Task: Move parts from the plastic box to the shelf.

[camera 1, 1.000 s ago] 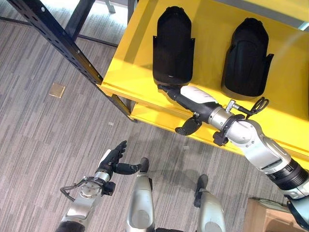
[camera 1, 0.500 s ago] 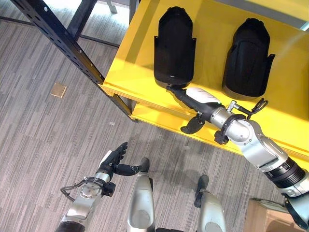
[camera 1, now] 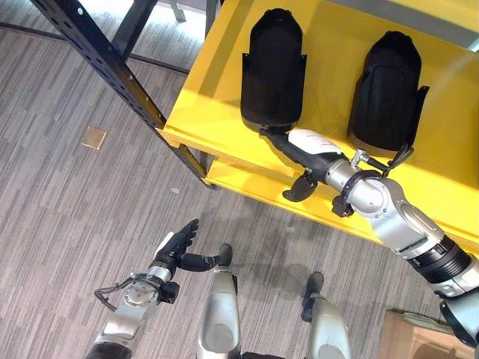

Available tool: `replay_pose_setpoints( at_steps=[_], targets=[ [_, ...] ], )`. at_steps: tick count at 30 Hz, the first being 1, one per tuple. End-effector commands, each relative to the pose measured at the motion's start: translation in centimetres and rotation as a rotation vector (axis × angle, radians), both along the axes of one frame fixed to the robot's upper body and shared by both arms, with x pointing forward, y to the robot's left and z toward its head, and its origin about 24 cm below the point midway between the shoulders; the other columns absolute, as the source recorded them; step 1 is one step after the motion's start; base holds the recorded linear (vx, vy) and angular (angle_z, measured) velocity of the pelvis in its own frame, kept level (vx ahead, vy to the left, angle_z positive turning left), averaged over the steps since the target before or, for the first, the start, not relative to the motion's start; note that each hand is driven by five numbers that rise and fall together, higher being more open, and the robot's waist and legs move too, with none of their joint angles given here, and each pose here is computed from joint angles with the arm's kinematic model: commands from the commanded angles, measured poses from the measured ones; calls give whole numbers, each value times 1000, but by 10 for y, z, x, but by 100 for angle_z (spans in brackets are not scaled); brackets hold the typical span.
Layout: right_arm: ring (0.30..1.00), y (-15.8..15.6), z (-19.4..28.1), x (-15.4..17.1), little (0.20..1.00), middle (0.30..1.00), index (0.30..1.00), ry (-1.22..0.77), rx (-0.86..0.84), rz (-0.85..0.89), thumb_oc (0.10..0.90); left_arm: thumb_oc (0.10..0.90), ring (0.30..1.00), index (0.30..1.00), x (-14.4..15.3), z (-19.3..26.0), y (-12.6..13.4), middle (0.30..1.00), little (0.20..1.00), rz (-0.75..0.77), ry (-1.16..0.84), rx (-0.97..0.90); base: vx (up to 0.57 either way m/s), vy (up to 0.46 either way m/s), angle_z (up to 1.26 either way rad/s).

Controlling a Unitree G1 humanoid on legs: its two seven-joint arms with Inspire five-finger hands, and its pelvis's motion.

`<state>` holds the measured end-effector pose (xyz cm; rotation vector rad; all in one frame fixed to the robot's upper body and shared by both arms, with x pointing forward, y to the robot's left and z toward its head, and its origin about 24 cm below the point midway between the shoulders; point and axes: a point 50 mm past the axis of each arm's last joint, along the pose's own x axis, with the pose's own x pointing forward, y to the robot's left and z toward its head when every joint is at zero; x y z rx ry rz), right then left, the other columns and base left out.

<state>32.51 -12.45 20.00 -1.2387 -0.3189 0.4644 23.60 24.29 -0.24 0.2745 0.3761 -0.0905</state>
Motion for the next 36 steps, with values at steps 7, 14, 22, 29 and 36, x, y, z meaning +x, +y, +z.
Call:
replay_pose_setpoints(
  at_steps=[7, 14, 22, 29, 36],
  targets=[
    [1000, 20, 65, -6, 1000, 1000, 1000, -271, 77, 94, 900, 900, 1000, 1000, 1, 27, 6, 1000, 1000, -65, -99, 57, 0, 0, 0],
    [1000, 29, 65, -10, 1000, 1000, 1000, -268, 104, 127, 900, 900, 1000, 1000, 2, 27, 3, 1000, 1000, -72, -97, 47, 0, 0, 0],
    [1000, 32, 64, -8, 1000, 1000, 1000, -277, 128, 120, 900, 900, 1000, 1000, 2, 27, 1, 1000, 1000, -73, -101, 38, 0, 0, 0],
    [1000, 32, 63, -6, 1000, 1000, 1000, -287, 133, 111, 900, 900, 1000, 1000, 2, 26, -1, 1000, 1000, -82, -95, 37, 0, 0, 0],
    [1000, 29, 65, 0, 1000, 1000, 1000, -312, 130, 79, 900, 900, 1000, 1000, 2, 25, -1, 1000, 1000, -90, -85, 36, 3, -1, 0]
  ],
)
